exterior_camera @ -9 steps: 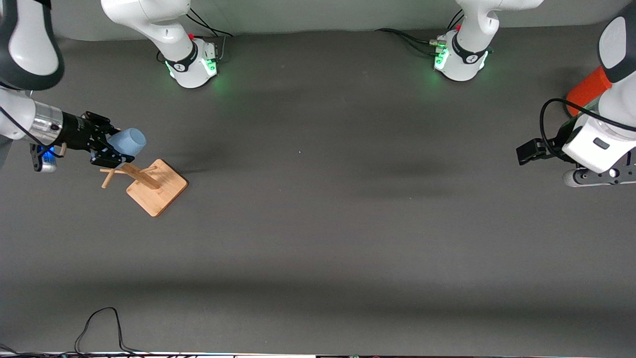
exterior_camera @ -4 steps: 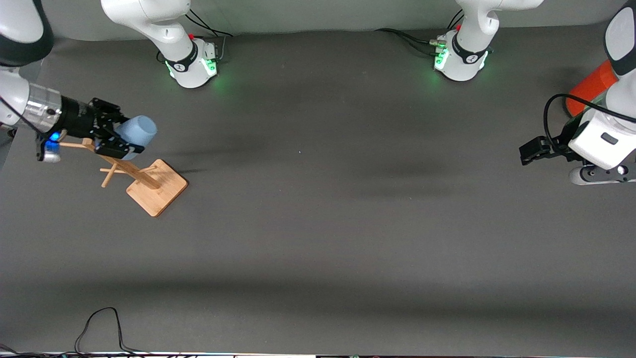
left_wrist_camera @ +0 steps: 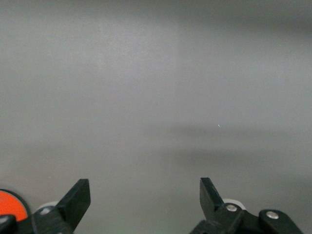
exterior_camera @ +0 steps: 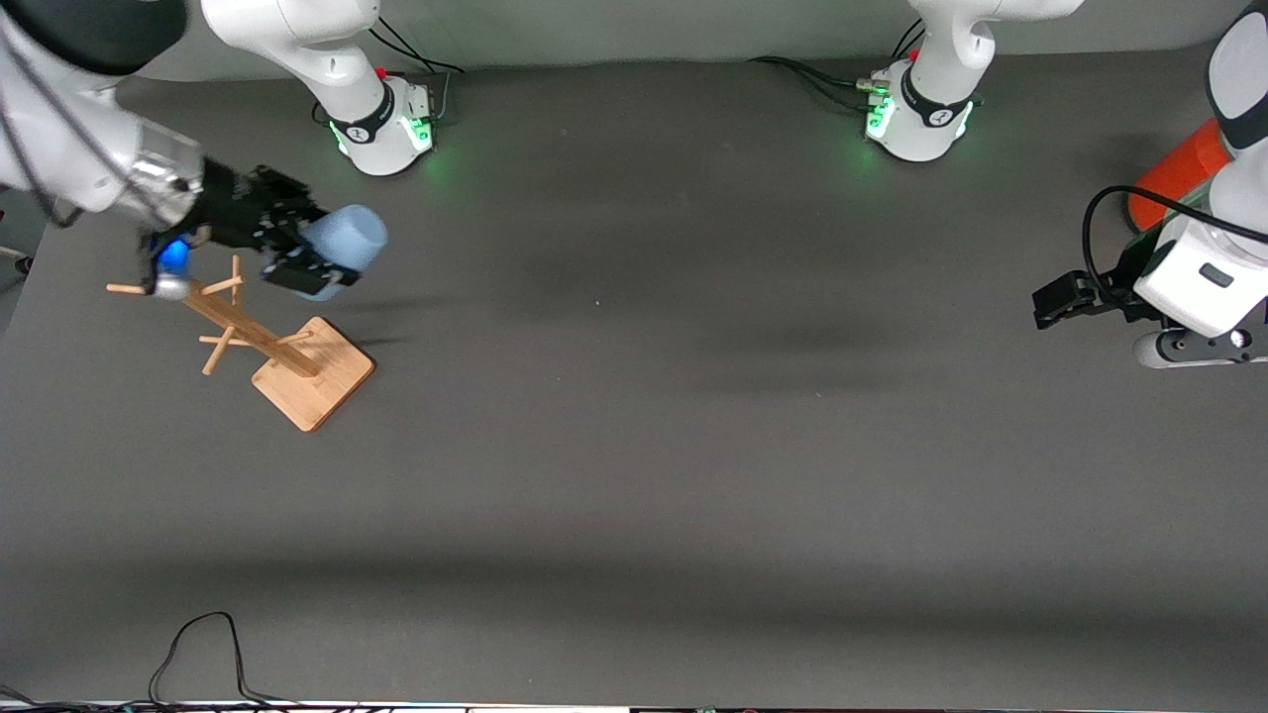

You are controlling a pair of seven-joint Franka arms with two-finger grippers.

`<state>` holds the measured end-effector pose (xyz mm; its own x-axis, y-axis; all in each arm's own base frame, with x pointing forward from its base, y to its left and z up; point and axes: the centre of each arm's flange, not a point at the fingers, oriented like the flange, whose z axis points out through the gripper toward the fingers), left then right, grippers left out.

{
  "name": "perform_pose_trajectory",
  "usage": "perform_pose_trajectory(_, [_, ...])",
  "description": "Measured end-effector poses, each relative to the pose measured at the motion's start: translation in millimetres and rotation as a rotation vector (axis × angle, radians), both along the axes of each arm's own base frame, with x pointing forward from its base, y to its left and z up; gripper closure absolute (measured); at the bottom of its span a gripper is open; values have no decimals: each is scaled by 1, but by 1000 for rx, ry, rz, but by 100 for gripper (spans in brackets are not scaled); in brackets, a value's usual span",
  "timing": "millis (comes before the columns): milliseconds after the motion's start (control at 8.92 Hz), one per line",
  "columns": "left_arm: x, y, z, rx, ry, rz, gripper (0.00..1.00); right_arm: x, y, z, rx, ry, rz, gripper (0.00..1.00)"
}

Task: Rotate and upright cup with both arms
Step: 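Carry the cup toward the table middle with the right gripper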

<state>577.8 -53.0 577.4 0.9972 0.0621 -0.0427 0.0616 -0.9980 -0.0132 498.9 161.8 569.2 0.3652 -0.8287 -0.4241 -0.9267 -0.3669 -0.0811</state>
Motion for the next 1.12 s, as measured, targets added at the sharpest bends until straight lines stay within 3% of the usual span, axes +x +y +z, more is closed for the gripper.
perform_pose_trajectory(224, [0, -1, 0, -1, 0, -2, 0, -1, 83, -3, -13, -27, -34, 19])
perform_pose_trajectory(449, [1, -4, -1, -3, -4, -5, 0, -15, 181, -43, -88, -62, -61, 19])
perform_pose_trajectory(785, [14, -9, -14, -5, -29, -11, 0, -51, 294, -145, -237, -64, -118, 19])
perform_pose_trajectory(1009, [26, -11, -37, -1, -10, -13, 0, -87, 348, -232, -355, -90, -159, 19])
perform_pose_trajectory(1121, [30, -11, -50, 2, 11, -13, 0, -100, 365, -272, -388, -79, -180, 19])
